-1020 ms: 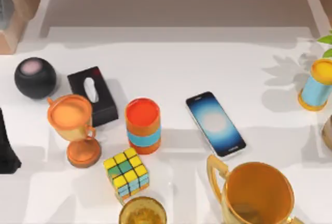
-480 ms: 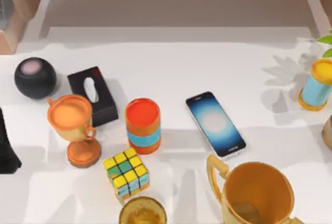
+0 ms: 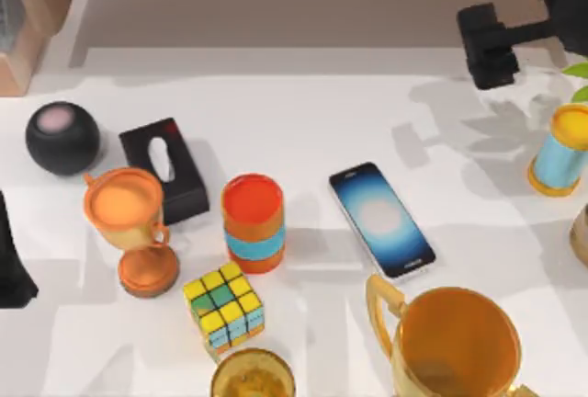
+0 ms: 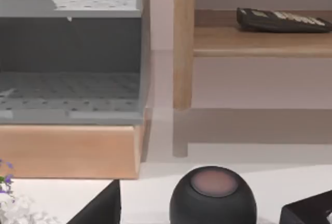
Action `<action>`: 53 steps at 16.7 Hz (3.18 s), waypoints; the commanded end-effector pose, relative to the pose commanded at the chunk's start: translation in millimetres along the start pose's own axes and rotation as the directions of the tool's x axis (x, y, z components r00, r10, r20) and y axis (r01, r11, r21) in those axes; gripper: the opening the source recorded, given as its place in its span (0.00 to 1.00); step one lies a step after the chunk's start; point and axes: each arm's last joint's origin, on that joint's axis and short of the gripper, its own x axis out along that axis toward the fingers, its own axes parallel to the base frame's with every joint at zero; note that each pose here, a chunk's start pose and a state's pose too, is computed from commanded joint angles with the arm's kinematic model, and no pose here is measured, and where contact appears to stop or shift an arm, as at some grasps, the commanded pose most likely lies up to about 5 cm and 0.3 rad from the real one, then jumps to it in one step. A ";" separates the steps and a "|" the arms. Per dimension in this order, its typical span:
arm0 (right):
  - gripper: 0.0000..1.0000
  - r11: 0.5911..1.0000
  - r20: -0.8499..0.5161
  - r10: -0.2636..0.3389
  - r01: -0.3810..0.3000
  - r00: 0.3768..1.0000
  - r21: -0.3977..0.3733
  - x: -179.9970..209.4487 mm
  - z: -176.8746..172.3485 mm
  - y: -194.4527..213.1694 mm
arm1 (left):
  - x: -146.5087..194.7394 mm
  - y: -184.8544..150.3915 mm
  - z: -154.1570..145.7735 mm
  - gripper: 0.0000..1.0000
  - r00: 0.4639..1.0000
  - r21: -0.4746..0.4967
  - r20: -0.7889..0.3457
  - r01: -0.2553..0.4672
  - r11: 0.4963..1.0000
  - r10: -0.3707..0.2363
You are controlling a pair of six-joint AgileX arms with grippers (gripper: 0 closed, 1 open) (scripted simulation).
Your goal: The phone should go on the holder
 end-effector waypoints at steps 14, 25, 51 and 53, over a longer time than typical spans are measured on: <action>1.00 0.993 -0.533 -0.013 -0.051 0.846 -0.104 164.6 0.5 97.6 | 0.0 0.0 0.0 1.00 1.000 0.000 0.000 0.000 1.000 0.000; 1.00 0.993 -0.533 -0.014 -0.049 0.846 -0.104 216.7 -29.0 90.7 | 0.0 0.0 0.0 1.00 1.000 0.000 0.000 0.000 1.000 0.000; 0.00 0.993 -0.533 -0.013 -0.051 0.846 -0.104 232.3 -42.1 96.6 | 0.0 0.0 0.0 1.00 1.000 0.000 0.000 0.000 1.000 0.000; 0.00 0.993 -0.533 -0.013 -0.051 0.846 -0.104 232.3 -42.1 96.6 | 0.0 0.0 0.0 1.00 1.000 0.000 0.000 0.000 1.000 0.000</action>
